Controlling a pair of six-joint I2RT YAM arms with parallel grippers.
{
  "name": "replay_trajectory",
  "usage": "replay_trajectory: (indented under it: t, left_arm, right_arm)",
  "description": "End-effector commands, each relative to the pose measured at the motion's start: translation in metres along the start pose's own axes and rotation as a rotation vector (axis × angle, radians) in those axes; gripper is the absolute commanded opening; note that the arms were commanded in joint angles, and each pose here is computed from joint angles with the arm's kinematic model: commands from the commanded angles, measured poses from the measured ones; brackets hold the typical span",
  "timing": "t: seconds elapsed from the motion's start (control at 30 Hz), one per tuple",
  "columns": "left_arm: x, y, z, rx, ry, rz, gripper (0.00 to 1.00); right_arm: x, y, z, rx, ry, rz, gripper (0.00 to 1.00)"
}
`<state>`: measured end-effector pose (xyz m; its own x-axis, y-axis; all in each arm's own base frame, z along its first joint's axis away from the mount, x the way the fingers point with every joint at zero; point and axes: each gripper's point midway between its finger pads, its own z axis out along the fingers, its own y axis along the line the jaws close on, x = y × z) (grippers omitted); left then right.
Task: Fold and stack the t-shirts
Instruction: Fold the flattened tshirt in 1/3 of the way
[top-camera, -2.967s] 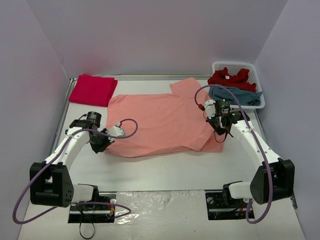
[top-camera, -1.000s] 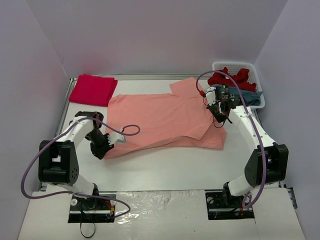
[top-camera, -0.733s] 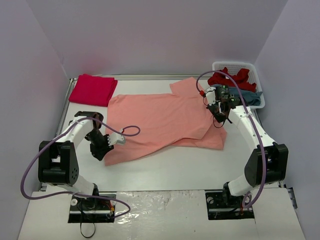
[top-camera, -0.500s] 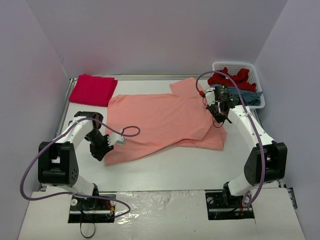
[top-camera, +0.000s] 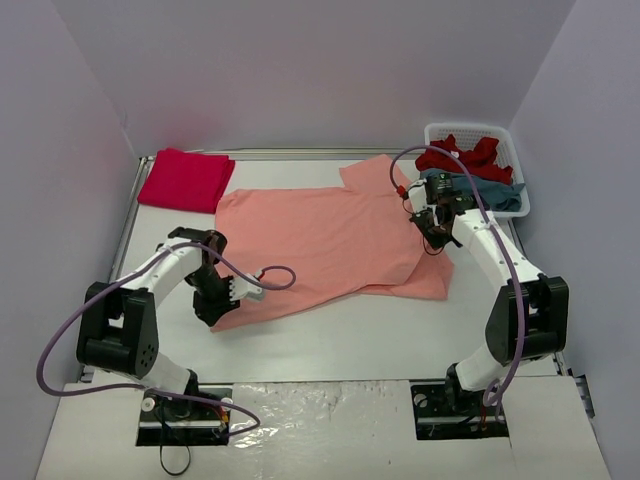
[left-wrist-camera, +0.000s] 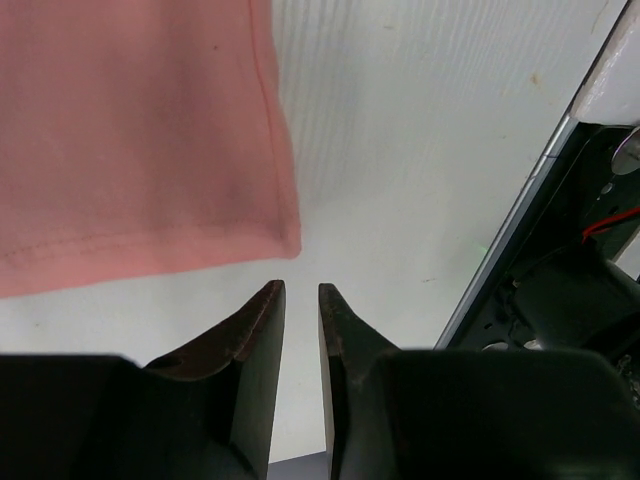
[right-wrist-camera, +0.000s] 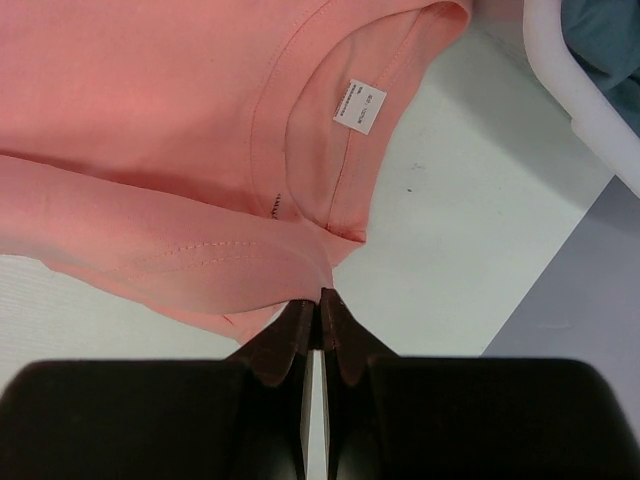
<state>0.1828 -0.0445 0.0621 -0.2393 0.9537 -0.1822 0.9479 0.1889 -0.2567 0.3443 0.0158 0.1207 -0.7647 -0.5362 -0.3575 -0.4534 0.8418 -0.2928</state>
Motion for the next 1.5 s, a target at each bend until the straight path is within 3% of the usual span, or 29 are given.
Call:
replay_trajectory:
  t: [0.0,0.53,0.97,1.33,1.47]
  left_arm:
    - [-0.004,-0.006,0.004,-0.009,0.023,0.022,0.19]
    - [0.006,-0.007,0.043,0.032,0.081,0.016,0.19]
    - [0.000,0.002,0.044,-0.022,0.073,0.004,0.19]
    - [-0.004,0.011,0.040,-0.141,0.145,-0.013,0.19]
    - [-0.002,0.008,0.041,-0.127,0.169,-0.010,0.09]
  right_arm:
    - [0.006,0.000,0.002,0.002,0.030,0.018,0.00]
    - [0.013,0.001,0.009,0.006,0.068,0.024,0.00]
    - [0.016,0.003,0.013,-0.004,0.078,0.019,0.00]
    - [0.014,0.000,0.014,0.002,0.079,0.019,0.00]
    - [0.013,-0.003,0.013,0.008,0.077,0.023,0.00]
